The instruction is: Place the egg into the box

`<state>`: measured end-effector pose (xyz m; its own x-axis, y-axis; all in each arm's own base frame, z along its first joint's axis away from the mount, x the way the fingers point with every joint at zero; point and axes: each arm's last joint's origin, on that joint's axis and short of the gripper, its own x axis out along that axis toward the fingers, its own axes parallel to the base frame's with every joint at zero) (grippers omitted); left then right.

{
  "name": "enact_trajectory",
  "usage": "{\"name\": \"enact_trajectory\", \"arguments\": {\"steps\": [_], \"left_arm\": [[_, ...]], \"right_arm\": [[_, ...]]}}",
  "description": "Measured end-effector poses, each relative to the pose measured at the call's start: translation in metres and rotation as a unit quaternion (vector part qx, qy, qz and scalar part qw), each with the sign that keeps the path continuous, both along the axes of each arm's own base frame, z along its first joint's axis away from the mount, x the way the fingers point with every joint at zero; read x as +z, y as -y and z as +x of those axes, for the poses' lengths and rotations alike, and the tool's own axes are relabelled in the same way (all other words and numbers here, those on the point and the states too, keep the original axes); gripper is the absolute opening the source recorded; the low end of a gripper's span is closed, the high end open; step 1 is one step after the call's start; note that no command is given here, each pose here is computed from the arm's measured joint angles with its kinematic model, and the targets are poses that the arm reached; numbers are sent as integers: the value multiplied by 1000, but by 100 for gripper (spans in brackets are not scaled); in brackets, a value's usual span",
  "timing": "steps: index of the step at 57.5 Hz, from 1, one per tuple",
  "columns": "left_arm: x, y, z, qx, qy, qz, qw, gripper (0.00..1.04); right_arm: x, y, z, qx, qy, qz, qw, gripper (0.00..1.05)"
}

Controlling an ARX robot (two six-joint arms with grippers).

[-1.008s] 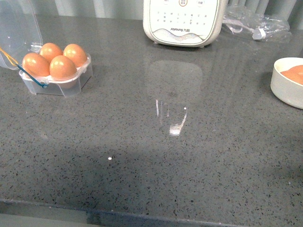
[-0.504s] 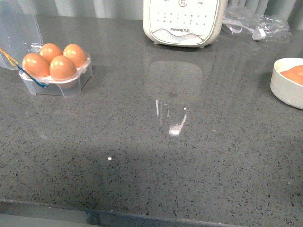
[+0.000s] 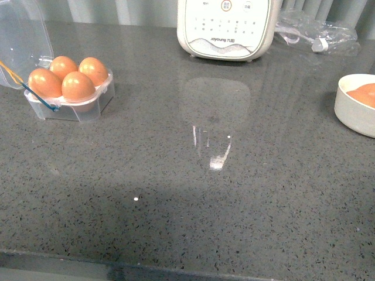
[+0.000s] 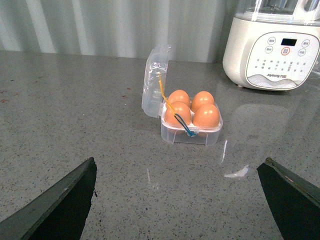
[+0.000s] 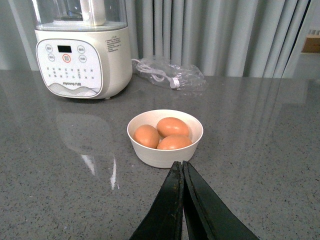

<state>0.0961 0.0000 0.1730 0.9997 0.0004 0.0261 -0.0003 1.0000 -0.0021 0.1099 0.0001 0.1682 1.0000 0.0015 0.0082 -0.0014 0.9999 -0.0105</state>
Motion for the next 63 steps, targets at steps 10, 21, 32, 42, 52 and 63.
{"name": "enact_trajectory", "arguments": {"steps": [10,21,32,42,52,63], "left_arm": [[0,0,0,0,0,0,1000,98],[0,0,0,0,0,0,1000,98],[0,0,0,0,0,0,1000,98],[0,0,0,0,0,0,1000,98],[0,0,0,0,0,0,1000,98],[0,0,0,0,0,0,1000,98]], "right_arm": [[-2,0,-5,0,-9,0,1000,3],[-3,0,-12,0,-2,0,1000,3],[-3,0,-12,0,-3,0,1000,3],[-3,0,-12,0,-3,0,1000,32],[-3,0,-12,0,-3,0,1000,66],[-3,0,-12,0,-3,0,1000,96]]}}
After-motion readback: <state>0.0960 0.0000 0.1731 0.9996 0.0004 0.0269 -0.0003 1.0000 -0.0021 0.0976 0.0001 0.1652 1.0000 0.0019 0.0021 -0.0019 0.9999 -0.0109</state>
